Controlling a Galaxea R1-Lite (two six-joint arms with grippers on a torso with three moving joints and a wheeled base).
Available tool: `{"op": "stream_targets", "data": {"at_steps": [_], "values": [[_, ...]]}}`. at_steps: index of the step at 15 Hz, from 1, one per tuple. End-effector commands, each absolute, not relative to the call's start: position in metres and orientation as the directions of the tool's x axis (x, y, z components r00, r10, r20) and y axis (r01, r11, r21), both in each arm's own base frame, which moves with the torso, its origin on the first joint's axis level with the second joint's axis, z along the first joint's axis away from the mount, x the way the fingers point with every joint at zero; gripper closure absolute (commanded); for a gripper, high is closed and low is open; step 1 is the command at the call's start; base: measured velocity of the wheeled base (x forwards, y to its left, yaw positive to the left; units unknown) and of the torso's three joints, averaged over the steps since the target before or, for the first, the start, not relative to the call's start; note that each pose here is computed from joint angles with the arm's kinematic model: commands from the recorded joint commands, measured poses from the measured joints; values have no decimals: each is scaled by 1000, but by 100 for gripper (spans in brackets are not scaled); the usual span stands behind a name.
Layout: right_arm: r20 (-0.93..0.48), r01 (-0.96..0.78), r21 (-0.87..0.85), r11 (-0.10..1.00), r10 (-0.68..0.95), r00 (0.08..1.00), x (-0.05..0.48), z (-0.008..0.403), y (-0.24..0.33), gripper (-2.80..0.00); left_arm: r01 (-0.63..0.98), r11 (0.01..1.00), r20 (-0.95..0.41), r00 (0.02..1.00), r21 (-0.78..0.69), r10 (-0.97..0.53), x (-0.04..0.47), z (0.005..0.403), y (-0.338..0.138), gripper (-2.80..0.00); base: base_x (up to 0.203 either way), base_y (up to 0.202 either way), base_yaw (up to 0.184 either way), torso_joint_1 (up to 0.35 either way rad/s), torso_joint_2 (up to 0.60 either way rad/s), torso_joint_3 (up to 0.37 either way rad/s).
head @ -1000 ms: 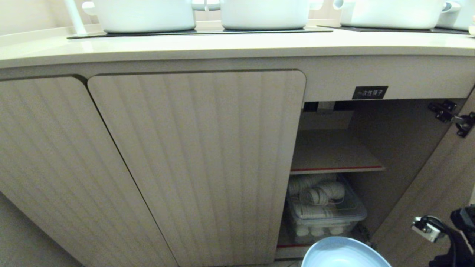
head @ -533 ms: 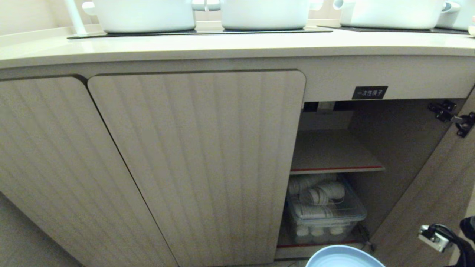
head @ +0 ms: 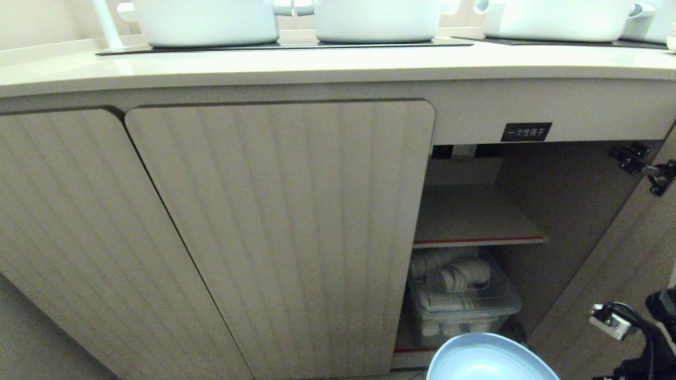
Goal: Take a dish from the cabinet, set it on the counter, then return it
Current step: Place it on the table
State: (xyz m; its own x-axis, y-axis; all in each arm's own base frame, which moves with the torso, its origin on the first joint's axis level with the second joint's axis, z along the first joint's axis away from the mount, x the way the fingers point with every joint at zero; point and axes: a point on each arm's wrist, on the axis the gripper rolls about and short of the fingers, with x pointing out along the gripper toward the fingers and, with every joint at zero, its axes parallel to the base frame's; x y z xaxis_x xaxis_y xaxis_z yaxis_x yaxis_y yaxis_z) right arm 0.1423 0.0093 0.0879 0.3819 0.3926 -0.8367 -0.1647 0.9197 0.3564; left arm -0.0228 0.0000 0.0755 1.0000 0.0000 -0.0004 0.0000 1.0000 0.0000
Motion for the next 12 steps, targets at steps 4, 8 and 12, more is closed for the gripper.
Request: {"op": "stream_targets", "data": {"at_steps": [4, 8, 12], "values": [[-838, -163, 358, 919, 394, 378, 145, 88, 9, 0, -2, 1000, 0, 1000, 0, 2, -23, 75, 0, 0, 0, 0, 0, 0, 0, 0], [-842, -159, 360, 919, 394, 369, 146, 86, 9, 0, 0, 1000, 0, 1000, 0, 0, -23, 75, 0, 0, 0, 0, 0, 0, 0, 0], [-840, -159, 363, 918, 397, 370, 148, 87, 9, 0, 0, 1000, 0, 1000, 0, 0, -23, 75, 0, 0, 0, 0, 0, 0, 0, 0]]}}
